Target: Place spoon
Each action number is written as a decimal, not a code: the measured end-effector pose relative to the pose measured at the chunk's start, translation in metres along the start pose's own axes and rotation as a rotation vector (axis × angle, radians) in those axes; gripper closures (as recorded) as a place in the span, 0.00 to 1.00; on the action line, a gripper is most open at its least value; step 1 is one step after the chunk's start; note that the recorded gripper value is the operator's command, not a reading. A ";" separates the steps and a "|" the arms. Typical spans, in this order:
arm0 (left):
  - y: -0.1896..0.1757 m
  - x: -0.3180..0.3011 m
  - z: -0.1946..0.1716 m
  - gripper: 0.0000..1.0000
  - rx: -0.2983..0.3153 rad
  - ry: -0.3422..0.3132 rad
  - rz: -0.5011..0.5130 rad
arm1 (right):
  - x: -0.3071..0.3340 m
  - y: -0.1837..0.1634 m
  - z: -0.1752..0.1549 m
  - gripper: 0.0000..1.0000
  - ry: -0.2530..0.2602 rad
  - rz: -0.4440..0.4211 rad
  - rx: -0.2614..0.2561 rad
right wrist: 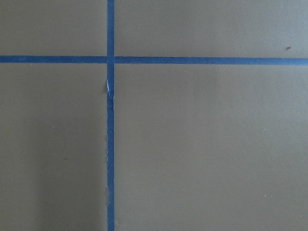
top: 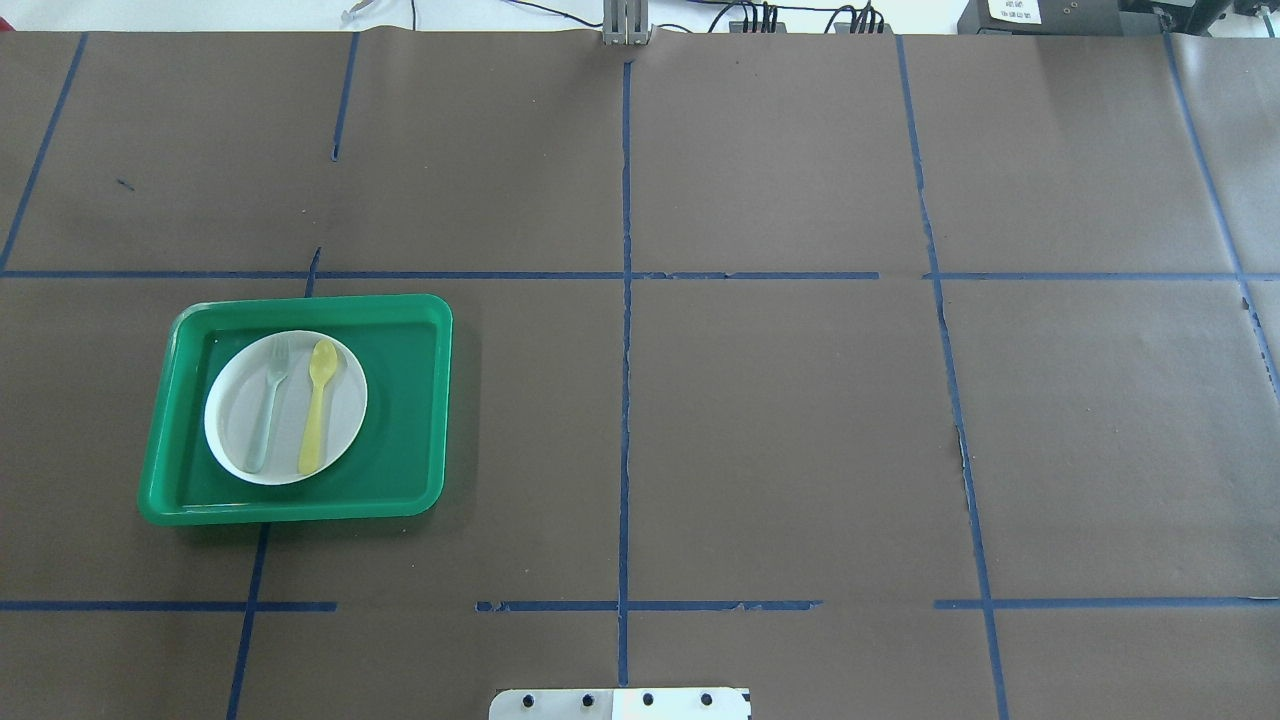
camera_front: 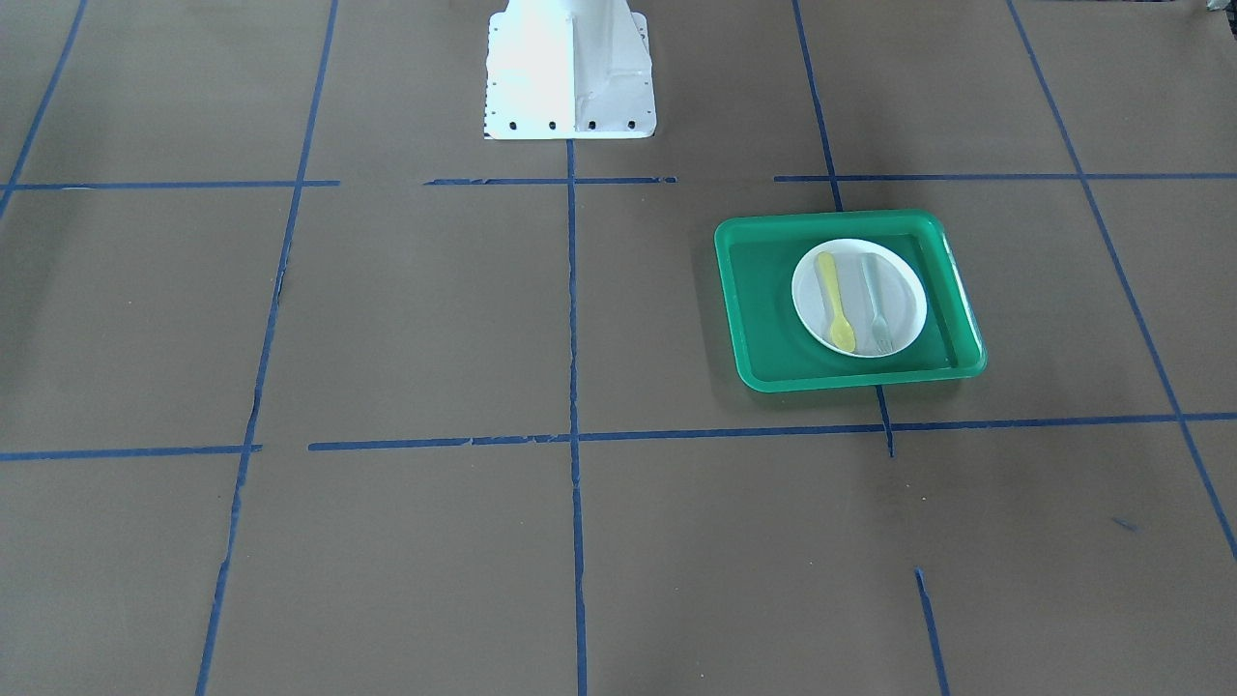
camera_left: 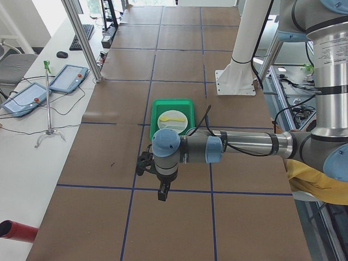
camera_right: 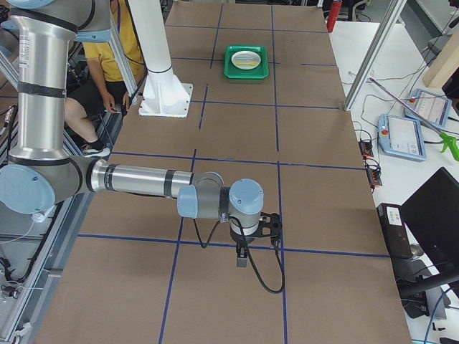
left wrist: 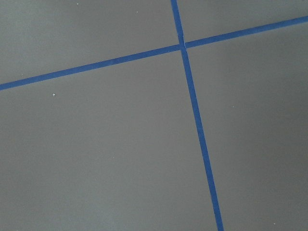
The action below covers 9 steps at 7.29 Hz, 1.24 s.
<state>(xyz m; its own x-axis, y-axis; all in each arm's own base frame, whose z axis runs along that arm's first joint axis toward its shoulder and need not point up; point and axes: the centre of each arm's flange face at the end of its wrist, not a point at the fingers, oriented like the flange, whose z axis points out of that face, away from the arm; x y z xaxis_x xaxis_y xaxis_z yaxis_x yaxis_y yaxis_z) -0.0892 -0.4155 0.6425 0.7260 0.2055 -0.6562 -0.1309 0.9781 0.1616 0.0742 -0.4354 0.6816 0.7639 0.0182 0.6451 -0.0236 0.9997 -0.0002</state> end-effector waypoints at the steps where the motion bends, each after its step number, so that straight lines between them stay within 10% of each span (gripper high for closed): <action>1: 0.000 -0.001 0.001 0.00 -0.002 0.001 -0.001 | 0.000 0.000 0.000 0.00 0.000 0.000 0.000; 6: -0.041 0.093 -0.046 0.00 0.140 0.099 -0.001 | 0.000 0.000 0.000 0.00 0.000 0.000 0.000; 9: -0.082 0.247 0.004 0.00 0.194 0.108 -0.128 | 0.000 0.000 0.000 0.00 0.000 0.000 0.000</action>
<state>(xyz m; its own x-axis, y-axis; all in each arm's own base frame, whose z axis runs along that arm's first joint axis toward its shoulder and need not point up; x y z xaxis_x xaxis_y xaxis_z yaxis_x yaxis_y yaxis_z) 0.1038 -0.4453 0.4696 0.6507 0.0930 -0.7536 0.0966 0.9743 0.2037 0.0742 -0.4354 0.6816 0.7639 0.0183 0.6450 -0.0237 0.9997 -0.0003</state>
